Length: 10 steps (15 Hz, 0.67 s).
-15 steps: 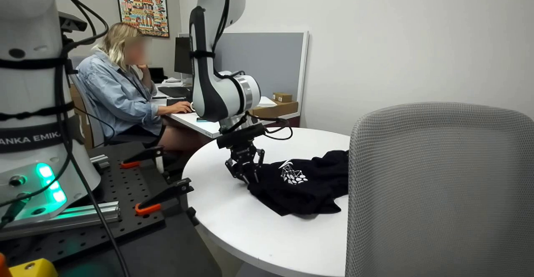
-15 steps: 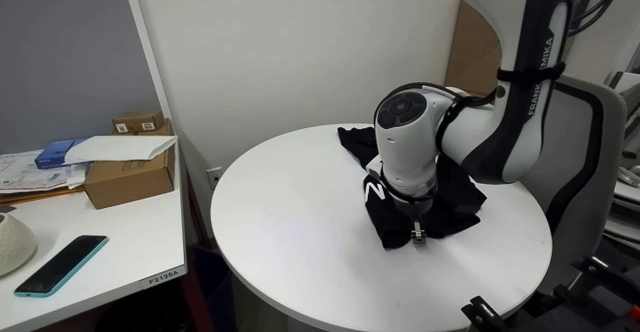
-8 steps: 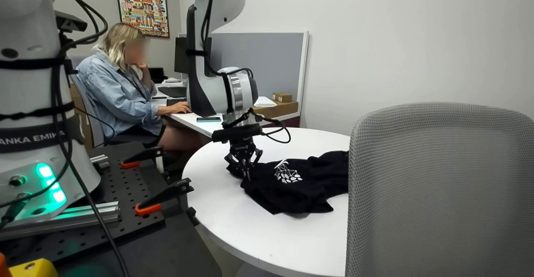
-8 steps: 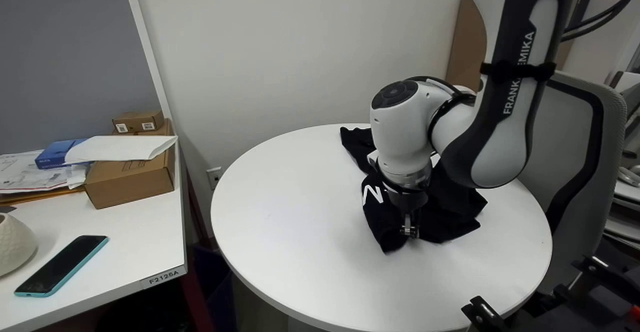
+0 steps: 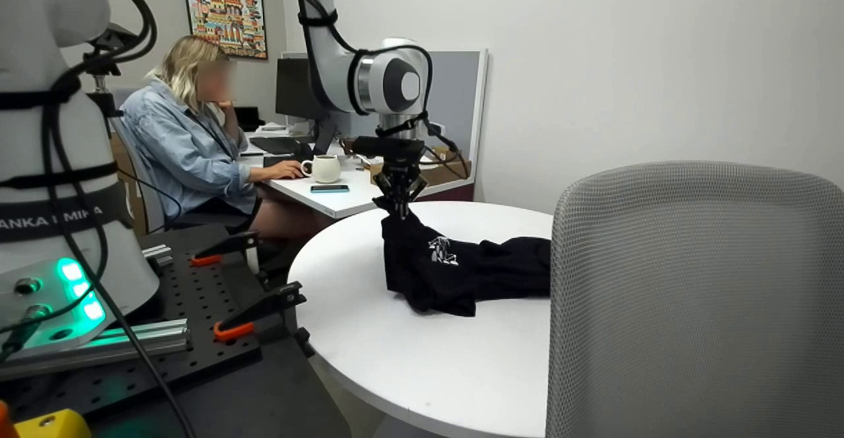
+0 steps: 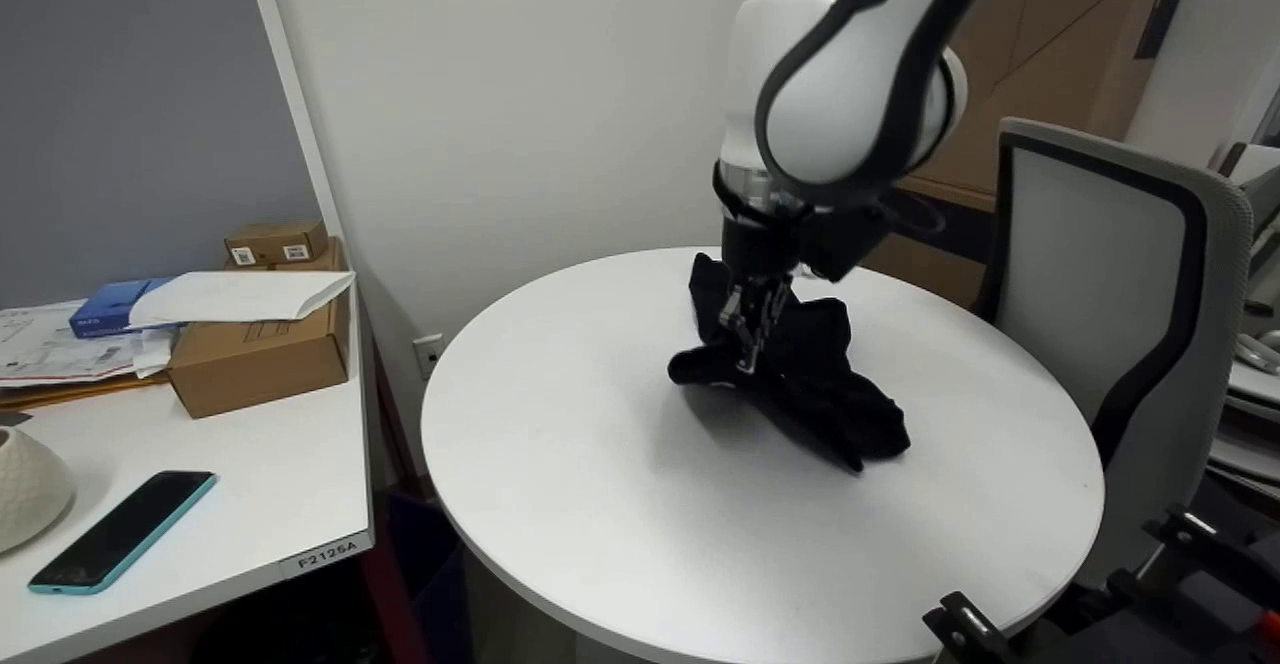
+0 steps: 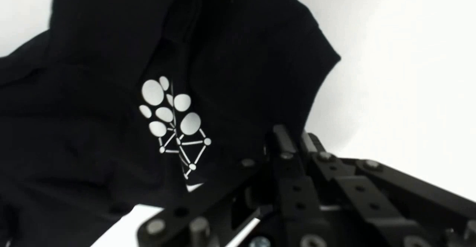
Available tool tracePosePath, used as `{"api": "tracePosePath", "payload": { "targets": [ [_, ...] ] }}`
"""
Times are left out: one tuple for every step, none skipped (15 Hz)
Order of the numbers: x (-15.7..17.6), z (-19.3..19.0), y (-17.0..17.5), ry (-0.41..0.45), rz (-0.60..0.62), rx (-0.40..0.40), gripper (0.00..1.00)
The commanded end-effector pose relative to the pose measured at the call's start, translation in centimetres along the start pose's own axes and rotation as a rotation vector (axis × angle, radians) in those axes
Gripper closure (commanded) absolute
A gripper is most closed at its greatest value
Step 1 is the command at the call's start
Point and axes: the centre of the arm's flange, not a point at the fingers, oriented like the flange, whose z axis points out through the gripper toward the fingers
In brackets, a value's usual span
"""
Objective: Fold the t-shirt
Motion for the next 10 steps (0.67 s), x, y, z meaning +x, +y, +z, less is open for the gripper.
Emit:
{"api": "tracePosePath", "payload": {
  "targets": [
    [4.2, -8.2, 1.1, 0.061, 0.018, 0.015, 0.99],
    [5.2, -10.1, 1.1, 0.073, 0.014, 0.019, 0.99],
    [6.1, -11.9, 1.0, 0.083, 0.005, 0.023, 0.99],
    [6.9, -13.8, 0.9, 0.089, -0.012, 0.03, 0.99],
    [7.7, -15.7, 0.9, 0.098, -0.026, 0.04, 0.99],
    [8.5, -17.9, 1.1, 0.108, -0.037, 0.048, 0.99],
    [9.4, -19.7, 1.3, 0.121, -0.044, 0.055, 0.99],
    [10.4, -21.9, 1.8, 0.14, -0.044, 0.066, 0.99],
    [11.3, -23.8, 2.1, 0.157, -0.052, 0.072, 0.99],
    [12.2, -25.9, 2.2, 0.167, -0.062, 0.065, 0.99]
  ]
}}
